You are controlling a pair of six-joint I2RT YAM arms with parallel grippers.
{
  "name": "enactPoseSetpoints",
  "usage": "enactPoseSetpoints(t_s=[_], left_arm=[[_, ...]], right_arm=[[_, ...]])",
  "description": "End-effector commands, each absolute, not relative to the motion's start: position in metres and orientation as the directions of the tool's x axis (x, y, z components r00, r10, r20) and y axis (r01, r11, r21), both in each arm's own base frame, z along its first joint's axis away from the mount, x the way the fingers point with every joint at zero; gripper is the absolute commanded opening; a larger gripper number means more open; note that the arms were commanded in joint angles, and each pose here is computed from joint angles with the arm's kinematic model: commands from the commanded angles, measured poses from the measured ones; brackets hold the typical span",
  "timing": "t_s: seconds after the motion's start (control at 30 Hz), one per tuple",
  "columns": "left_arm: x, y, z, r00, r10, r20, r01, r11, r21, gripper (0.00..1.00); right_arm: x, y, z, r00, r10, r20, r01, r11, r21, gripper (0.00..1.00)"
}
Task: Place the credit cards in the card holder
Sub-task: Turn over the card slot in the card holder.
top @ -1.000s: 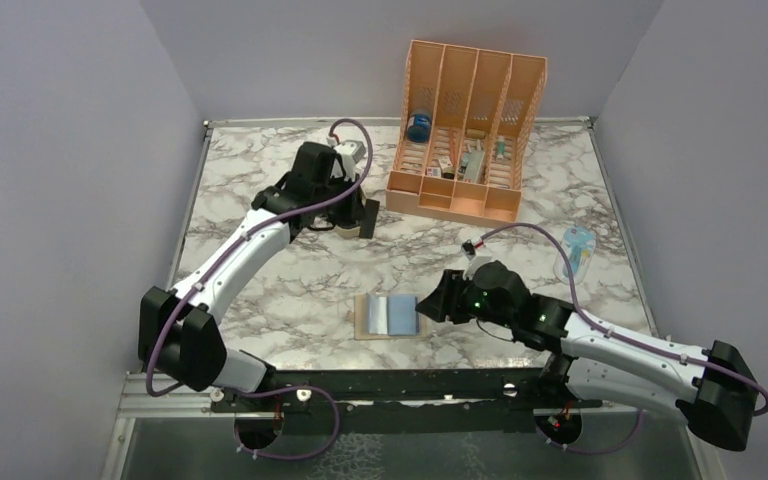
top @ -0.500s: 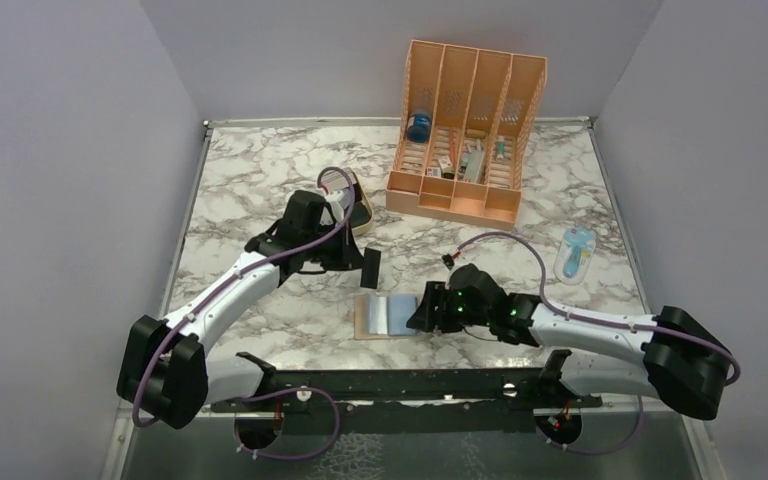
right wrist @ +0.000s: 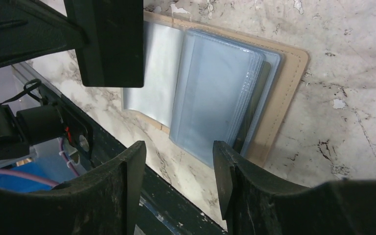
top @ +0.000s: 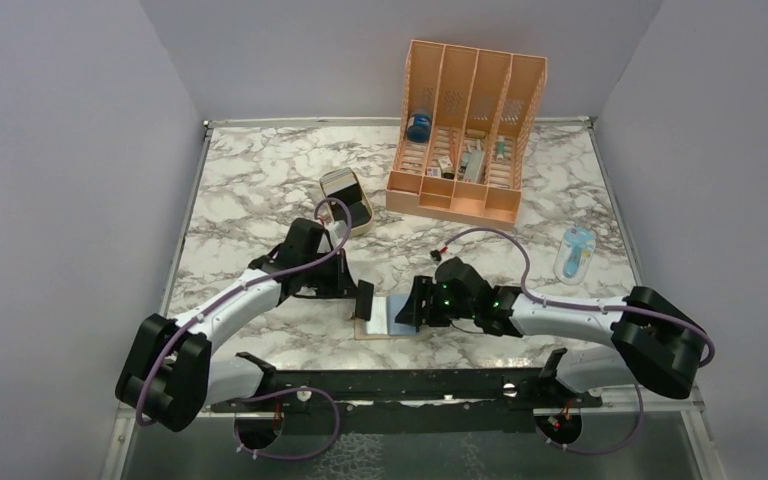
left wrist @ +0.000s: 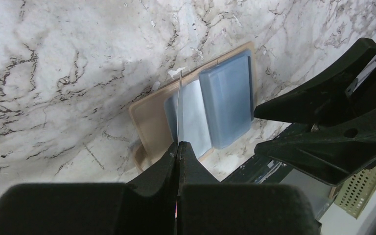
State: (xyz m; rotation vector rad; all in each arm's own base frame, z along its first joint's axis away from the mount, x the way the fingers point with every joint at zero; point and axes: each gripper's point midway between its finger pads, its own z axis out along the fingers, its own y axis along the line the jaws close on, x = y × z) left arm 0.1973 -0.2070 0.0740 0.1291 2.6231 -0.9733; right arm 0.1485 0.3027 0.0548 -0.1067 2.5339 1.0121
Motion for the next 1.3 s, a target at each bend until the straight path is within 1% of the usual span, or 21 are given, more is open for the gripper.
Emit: enactPoseSetpoints(t_s=[0.0, 0.27, 0.47, 0.67, 0.93, 1.1, 1.27], left_arm=[[0.199, -0.21, 0.076, -0.93, -0.047, -0.365, 0.211, 0.746, -0.632, 0.0], [0.197, -0.21, 0.07, -0.935, -0.063, -0.349, 0.191, 0.741, -0.644, 0.0], [0.196, -0.211, 0.073, -0.935, -0.074, -0.348, 0.185, 0.735, -0.653, 0.0], [0.192, -0.207, 0.069, -0.936, -0.092, -0.34, 0.162, 0.744, -0.648, 0.0], [0.194, -0.204, 0.069, -0.931, -0.118, -0.345, 0.142, 0.754, -0.642, 0.0], [0.191, -0.201, 0.06, -0.937, -0.138, -0.322, 0.106, 0.764, -0.636, 0.0], [0.195, -0.2, 0.067, -0.924, -0.184, -0.336, 0.083, 0.759, -0.646, 0.0]], right_arm=[[0.159, 0.314, 0.061, -0.904, 0.103, -0.416, -0.216, 0.727, 0.651, 0.53], [0.166, 0.307, 0.05, -0.899, 0.118, -0.421, -0.182, 0.775, 0.606, 0.54], [0.167, 0.313, 0.045, -0.909, 0.11, -0.402, -0.172, 0.779, 0.603, 0.54], [0.172, 0.317, 0.044, -0.906, 0.112, -0.409, -0.175, 0.78, 0.6, 0.54], [0.168, 0.334, 0.048, -0.915, 0.091, -0.394, -0.209, 0.728, 0.653, 0.54], [0.166, 0.343, 0.053, -0.916, 0.072, -0.394, -0.237, 0.696, 0.678, 0.54], [0.164, 0.353, 0.057, -0.921, 0.045, -0.387, -0.263, 0.66, 0.704, 0.54]])
